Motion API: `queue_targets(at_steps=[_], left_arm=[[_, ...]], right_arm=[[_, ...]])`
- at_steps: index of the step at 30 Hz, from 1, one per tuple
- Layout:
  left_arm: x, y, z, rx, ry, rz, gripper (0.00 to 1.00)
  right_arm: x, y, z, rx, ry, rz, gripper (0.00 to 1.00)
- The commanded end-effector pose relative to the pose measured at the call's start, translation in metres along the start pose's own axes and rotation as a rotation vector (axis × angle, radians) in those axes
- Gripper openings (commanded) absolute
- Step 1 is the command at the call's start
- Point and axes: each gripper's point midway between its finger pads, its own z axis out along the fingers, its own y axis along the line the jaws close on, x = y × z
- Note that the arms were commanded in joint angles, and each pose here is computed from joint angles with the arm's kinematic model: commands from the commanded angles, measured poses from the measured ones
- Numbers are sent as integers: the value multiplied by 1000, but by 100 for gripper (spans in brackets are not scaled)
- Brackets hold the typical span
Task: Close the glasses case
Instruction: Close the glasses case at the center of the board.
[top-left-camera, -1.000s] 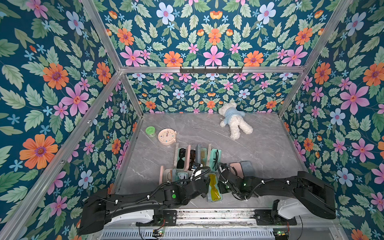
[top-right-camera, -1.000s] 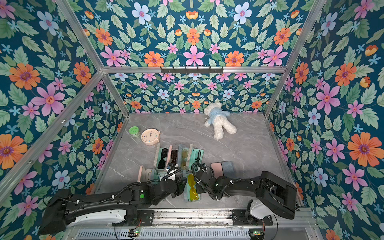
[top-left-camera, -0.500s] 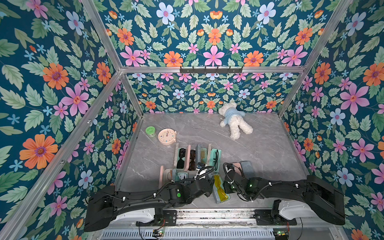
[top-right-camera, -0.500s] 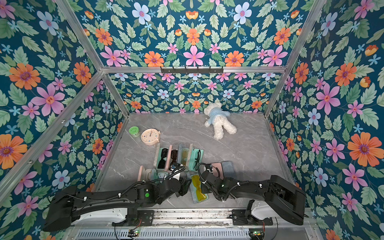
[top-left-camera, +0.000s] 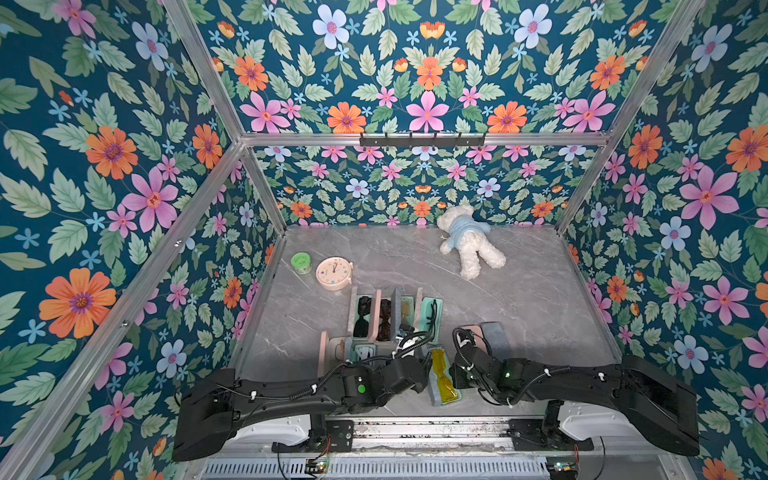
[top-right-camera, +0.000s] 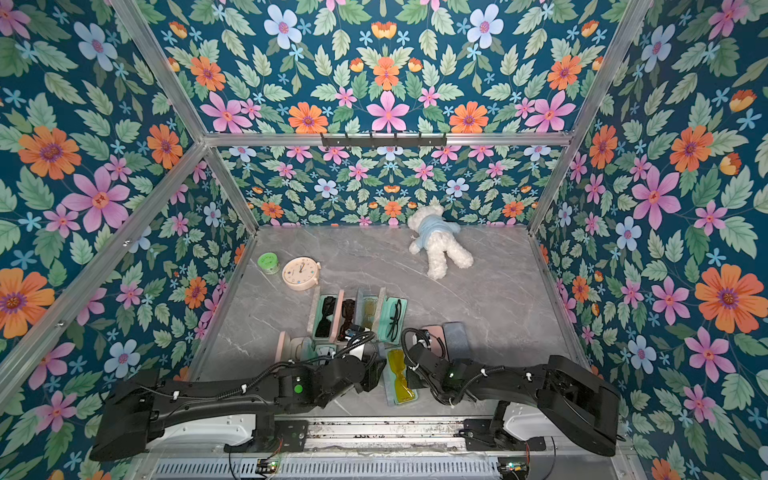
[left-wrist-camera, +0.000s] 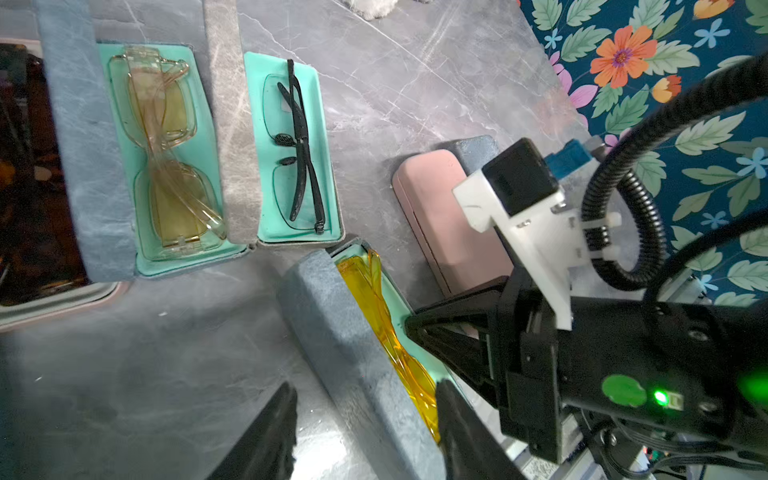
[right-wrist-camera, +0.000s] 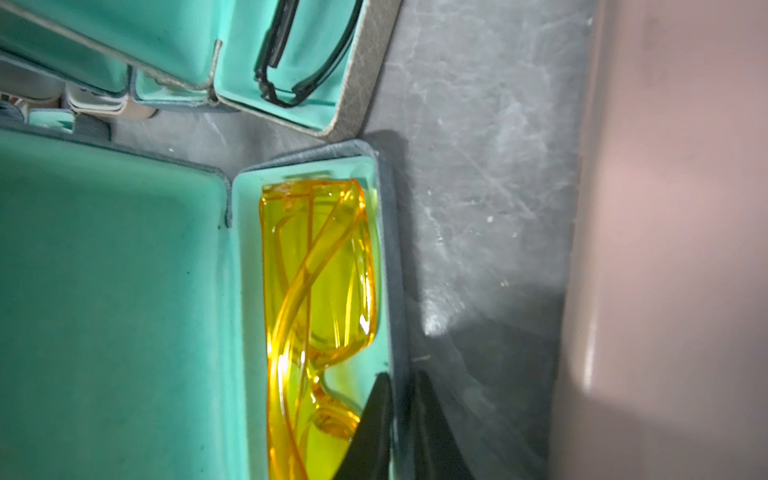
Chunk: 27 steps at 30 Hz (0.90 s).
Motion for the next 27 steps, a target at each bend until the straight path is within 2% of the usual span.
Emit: queue_targets(at_steps=[1,18,27], left_arm=[[-4,-4,1,11,-17,-8,56],[2,-9,10,14,4,-4,56],[-2,-5,10,-8,-11,3,57]], right_arm=[[2,-7,-1,25,2,20,15],[8,-3,3,-10,20,34,17],[3,-10,8,21,-19,86,8]])
